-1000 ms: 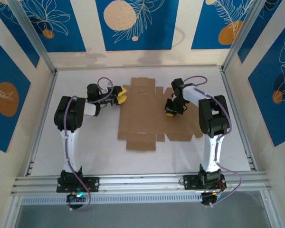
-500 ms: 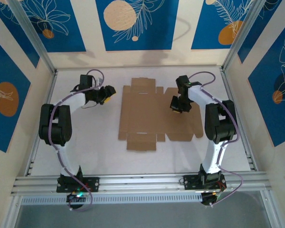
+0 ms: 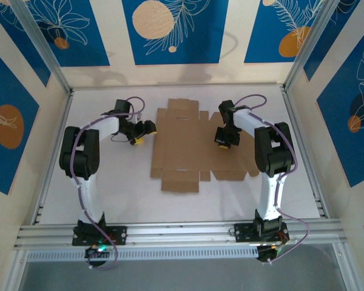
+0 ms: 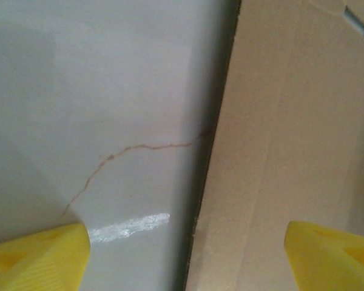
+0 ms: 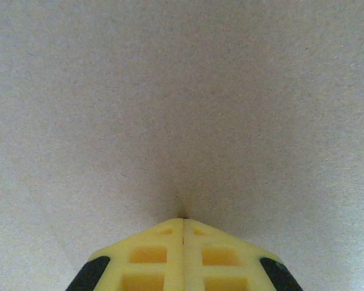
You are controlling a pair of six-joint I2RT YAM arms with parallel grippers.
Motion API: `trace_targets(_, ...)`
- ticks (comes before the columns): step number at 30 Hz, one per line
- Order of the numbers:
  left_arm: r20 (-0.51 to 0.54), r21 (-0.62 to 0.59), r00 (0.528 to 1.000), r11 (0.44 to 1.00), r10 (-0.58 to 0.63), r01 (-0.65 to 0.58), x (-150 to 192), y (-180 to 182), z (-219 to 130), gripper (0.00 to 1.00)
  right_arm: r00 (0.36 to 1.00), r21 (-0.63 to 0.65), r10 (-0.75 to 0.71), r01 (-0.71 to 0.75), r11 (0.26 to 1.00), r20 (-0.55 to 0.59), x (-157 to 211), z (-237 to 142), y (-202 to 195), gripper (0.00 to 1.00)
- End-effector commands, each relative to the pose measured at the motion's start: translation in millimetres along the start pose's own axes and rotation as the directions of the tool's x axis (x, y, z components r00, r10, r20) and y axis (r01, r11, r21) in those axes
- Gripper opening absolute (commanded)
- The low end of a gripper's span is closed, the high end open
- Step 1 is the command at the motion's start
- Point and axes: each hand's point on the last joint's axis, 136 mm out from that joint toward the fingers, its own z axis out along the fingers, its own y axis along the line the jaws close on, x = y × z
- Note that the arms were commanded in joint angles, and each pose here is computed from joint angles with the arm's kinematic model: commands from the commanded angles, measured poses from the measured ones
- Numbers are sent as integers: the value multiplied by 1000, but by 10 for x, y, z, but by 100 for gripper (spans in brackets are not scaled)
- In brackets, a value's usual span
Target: Fold the paper box
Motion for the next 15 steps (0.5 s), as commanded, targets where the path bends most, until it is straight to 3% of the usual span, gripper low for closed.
trace_targets(1,-92,-39,993,996,79,-82,196,-117,206,85,999,8,-10,11,1000,-37,70,57,22,0)
trace_targets(6,-126,7,985,993,118,-119,288,-329,352,85,999,-8,-13,13,1000,-46,98,79,44,0)
trace_targets(15,-74,289,995,957,65,-41,280,-726,306,84,998,-44,-2,0,999,-55,117,104,60,0)
